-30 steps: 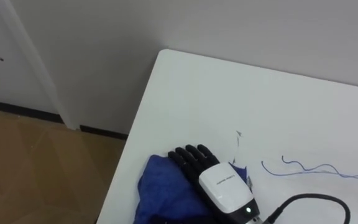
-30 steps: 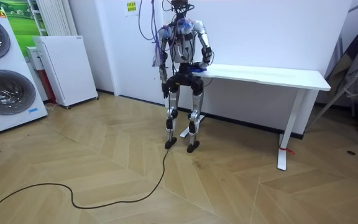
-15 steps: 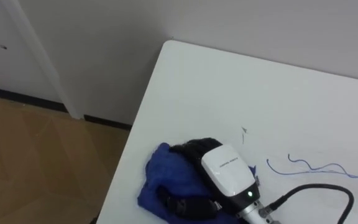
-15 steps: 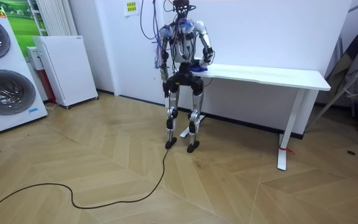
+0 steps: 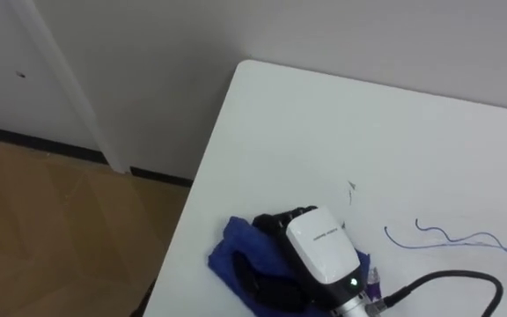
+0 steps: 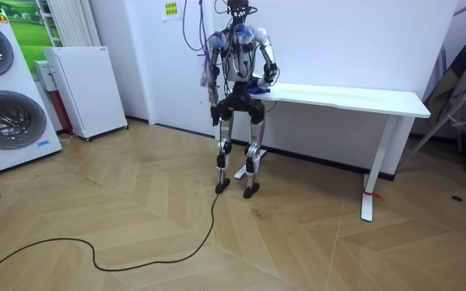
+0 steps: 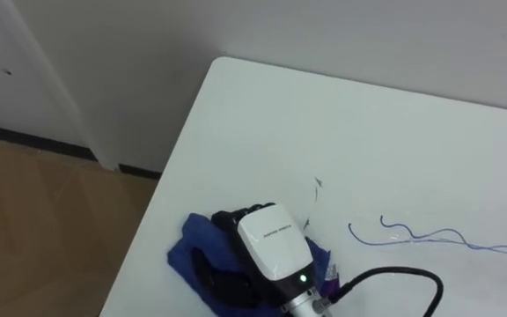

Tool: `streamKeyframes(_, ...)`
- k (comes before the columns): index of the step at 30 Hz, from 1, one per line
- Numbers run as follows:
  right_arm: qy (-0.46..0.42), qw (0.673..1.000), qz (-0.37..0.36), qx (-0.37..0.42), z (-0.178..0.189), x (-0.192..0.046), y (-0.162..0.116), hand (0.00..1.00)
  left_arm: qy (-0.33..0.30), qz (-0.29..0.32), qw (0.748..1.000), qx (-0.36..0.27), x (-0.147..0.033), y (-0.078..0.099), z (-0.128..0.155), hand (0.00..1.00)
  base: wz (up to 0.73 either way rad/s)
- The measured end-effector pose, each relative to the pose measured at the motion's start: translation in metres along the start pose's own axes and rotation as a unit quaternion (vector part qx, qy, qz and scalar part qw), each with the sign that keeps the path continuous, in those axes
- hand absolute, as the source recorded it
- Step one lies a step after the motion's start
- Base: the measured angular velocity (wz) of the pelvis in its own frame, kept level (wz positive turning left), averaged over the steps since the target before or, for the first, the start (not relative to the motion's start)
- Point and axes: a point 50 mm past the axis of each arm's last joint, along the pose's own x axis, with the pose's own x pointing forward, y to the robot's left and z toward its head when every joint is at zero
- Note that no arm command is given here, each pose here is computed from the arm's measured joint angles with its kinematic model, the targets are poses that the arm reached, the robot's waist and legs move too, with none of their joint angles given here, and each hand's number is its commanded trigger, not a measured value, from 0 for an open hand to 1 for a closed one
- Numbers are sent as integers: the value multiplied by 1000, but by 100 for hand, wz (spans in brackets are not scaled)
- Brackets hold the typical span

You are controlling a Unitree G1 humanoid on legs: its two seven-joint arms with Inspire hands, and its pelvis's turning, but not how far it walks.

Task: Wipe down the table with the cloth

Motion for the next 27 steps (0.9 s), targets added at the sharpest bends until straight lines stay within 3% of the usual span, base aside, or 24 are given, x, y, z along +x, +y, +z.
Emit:
streamKeyframes(16,26,999,2,34,-13,3,2,100,31,20,999,-10,-5,6,-18,0,-1)
streamKeyframes(22,154,987,-36,8,-80,20,-25,100,59,33,997,-27,-12,11,-38,0,12)
streamKeyframes(27,314,945,-90,-17,-143,9,-54,100,114,53,992,-8,-28,24,-74,0,10)
